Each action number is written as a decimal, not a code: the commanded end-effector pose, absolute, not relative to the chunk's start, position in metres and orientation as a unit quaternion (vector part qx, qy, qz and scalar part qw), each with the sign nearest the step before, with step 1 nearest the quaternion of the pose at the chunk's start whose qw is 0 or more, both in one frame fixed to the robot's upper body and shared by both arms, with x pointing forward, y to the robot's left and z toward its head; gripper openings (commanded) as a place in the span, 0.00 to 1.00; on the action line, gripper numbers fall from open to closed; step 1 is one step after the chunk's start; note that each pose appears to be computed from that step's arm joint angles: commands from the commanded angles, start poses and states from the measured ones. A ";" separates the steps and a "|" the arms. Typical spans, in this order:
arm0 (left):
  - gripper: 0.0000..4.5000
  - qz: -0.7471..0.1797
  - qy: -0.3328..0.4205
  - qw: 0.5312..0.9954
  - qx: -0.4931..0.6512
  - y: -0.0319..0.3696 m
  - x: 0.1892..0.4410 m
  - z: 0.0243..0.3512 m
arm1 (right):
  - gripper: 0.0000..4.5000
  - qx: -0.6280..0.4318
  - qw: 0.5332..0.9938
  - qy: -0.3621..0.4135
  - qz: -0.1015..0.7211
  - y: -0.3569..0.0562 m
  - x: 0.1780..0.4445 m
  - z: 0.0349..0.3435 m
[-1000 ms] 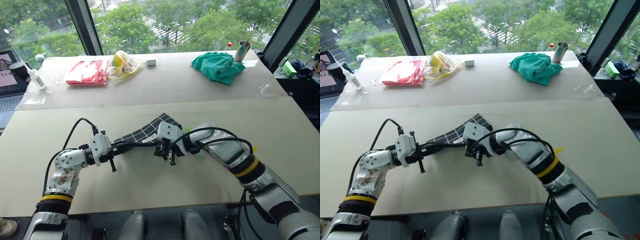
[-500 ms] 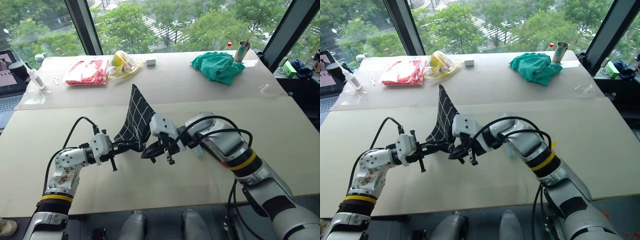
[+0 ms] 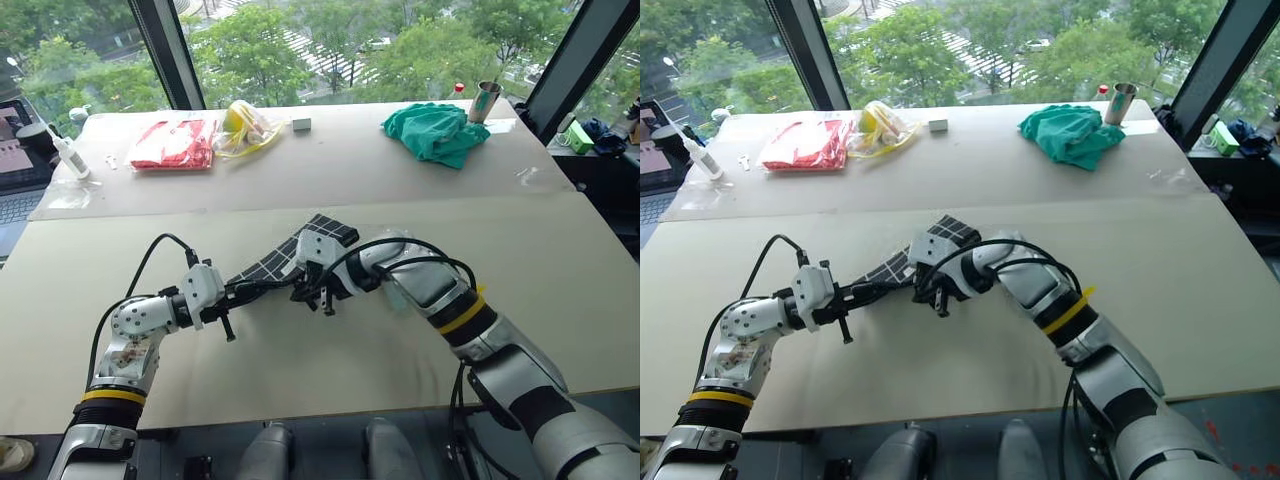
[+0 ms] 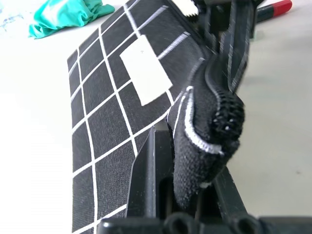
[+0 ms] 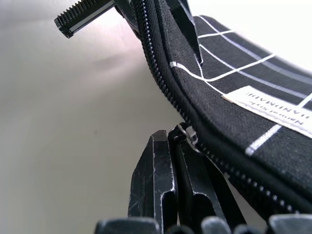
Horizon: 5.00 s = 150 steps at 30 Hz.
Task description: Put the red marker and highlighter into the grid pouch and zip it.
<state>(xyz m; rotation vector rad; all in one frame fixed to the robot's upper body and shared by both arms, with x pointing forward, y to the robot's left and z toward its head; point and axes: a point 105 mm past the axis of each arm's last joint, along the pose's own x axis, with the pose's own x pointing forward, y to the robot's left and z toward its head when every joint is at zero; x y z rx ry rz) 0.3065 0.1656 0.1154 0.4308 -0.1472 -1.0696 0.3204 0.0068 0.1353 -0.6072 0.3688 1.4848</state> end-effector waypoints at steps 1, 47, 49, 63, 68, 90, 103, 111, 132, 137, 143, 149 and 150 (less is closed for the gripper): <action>0.00 -0.508 -0.099 0.830 0.206 0.160 0.308 0.132 | 0.08 -0.244 0.673 0.106 0.690 0.014 0.309 0.157; 0.00 -0.500 -0.088 0.840 0.191 0.162 0.302 0.124 | 0.69 -0.231 0.865 0.225 0.384 -0.204 0.280 0.148; 0.00 -0.500 -0.088 0.840 0.191 0.161 0.302 0.123 | 0.69 -0.226 0.867 0.226 0.382 -0.202 0.282 0.144; 0.00 -0.497 -0.091 0.841 0.194 0.163 0.304 0.126 | 0.58 -0.249 0.856 0.300 0.339 -0.210 0.286 0.088; 0.00 -0.498 -0.092 0.840 0.195 0.163 0.304 0.126 | 0.21 -0.261 0.857 0.305 0.323 -0.222 0.289 0.088; 0.00 -0.503 -0.095 0.837 0.195 0.161 0.306 0.126 | 0.11 -0.432 0.776 0.117 0.444 -0.169 0.309 0.192; 0.00 -0.505 -0.095 0.837 0.189 0.157 0.303 0.123 | 0.11 -0.546 0.695 0.022 0.468 -0.112 0.318 0.222; 0.00 -0.506 -0.095 0.837 0.188 0.155 0.303 0.122 | 0.11 -0.587 0.662 0.023 0.465 -0.110 0.321 0.220; 0.00 -0.506 -0.096 0.837 0.185 0.154 0.304 0.122 | 0.11 -0.609 0.652 0.040 0.449 -0.119 0.328 0.209; 0.00 -0.508 -0.095 0.836 0.186 0.154 0.304 0.121 | 0.11 -0.623 0.639 0.025 0.451 -0.103 0.331 0.206; 0.00 -0.508 -0.095 0.835 0.188 0.154 0.304 0.122 | 0.11 -0.624 0.612 -0.012 0.486 -0.066 0.325 0.199; 0.00 -0.508 -0.095 0.836 0.186 0.154 0.304 0.121 | 0.11 -0.633 0.575 -0.054 0.515 -0.040 0.317 0.190; 0.00 -0.508 -0.094 0.836 0.186 0.154 0.304 0.121 | 0.11 -0.636 0.569 -0.062 0.518 -0.035 0.317 0.188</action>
